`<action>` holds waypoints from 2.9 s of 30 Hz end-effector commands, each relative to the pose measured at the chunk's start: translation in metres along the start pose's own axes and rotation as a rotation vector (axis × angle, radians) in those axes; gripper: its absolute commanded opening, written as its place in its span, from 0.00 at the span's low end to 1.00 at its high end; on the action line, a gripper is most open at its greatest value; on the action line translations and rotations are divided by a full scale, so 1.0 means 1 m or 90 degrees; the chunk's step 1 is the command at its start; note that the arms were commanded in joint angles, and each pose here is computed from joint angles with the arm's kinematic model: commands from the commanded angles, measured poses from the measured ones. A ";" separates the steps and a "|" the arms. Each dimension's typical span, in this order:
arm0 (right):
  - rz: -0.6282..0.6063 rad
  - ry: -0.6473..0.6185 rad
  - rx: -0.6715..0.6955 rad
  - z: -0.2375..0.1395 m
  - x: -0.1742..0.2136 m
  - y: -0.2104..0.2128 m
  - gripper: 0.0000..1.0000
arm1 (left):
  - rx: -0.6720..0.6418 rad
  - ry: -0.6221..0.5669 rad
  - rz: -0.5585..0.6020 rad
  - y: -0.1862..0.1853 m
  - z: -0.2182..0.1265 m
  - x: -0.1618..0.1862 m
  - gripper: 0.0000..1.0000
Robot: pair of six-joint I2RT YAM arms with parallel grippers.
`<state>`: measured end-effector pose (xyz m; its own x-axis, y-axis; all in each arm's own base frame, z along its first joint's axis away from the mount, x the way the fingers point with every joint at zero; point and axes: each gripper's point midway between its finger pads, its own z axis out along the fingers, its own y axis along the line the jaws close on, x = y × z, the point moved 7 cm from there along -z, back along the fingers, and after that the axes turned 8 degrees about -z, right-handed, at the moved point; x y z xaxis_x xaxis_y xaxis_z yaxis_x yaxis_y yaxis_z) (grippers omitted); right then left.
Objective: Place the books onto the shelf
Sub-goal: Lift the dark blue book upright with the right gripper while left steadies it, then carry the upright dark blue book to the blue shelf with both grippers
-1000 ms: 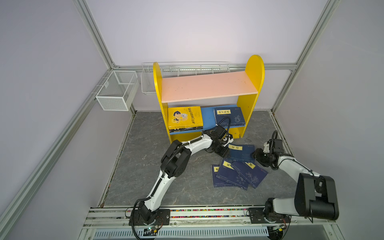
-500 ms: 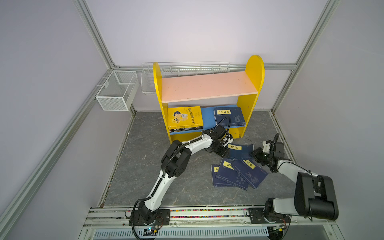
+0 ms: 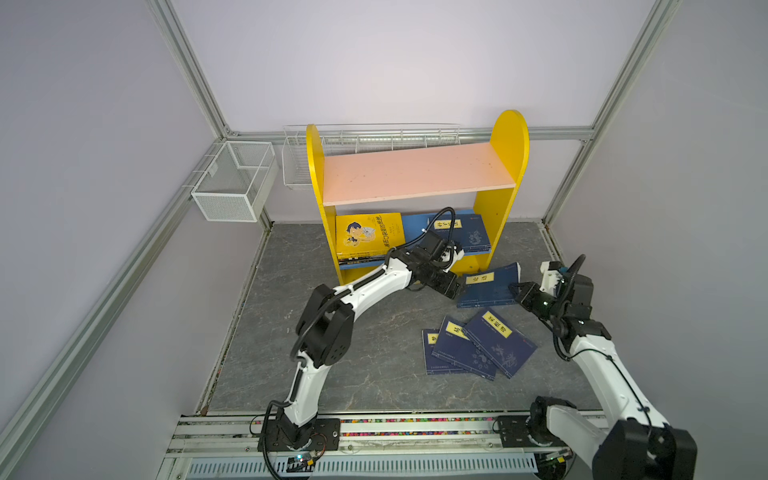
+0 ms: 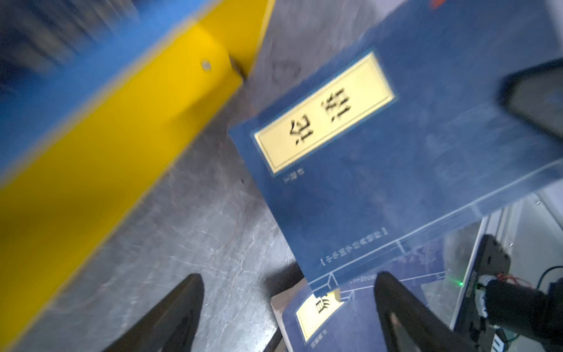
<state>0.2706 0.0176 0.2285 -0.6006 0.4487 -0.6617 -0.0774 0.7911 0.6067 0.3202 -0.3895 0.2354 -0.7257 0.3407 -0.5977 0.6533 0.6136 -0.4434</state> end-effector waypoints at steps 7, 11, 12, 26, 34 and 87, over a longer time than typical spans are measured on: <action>-0.108 -0.007 -0.250 -0.016 -0.019 0.077 0.06 | 0.165 -0.155 -0.205 0.038 -0.078 -0.007 0.96; -0.102 -0.030 -0.298 -0.010 -0.032 0.089 0.06 | 0.182 -0.135 -0.213 0.039 -0.077 0.002 0.96; -0.101 -0.037 -0.312 -0.010 -0.036 0.092 0.06 | 0.185 -0.131 -0.214 0.039 -0.076 0.002 0.96; -0.053 -0.054 -0.410 0.023 -0.052 0.116 0.06 | 0.272 -0.146 -0.204 0.029 -0.077 -0.006 0.54; -0.005 -0.050 -0.298 0.038 -0.043 0.099 0.53 | 0.272 -0.203 -0.196 0.025 -0.091 -0.010 0.00; 0.099 -0.139 -0.228 0.129 -0.072 0.128 0.07 | -0.029 -0.423 -0.266 0.052 -0.148 -0.006 0.68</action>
<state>0.3964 0.1473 0.2815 -0.5088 0.6072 -0.6103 -0.2921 0.5451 0.7858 0.3253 -0.2613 0.3376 -0.6198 -0.4400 -0.6499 0.3978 0.5377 -0.7434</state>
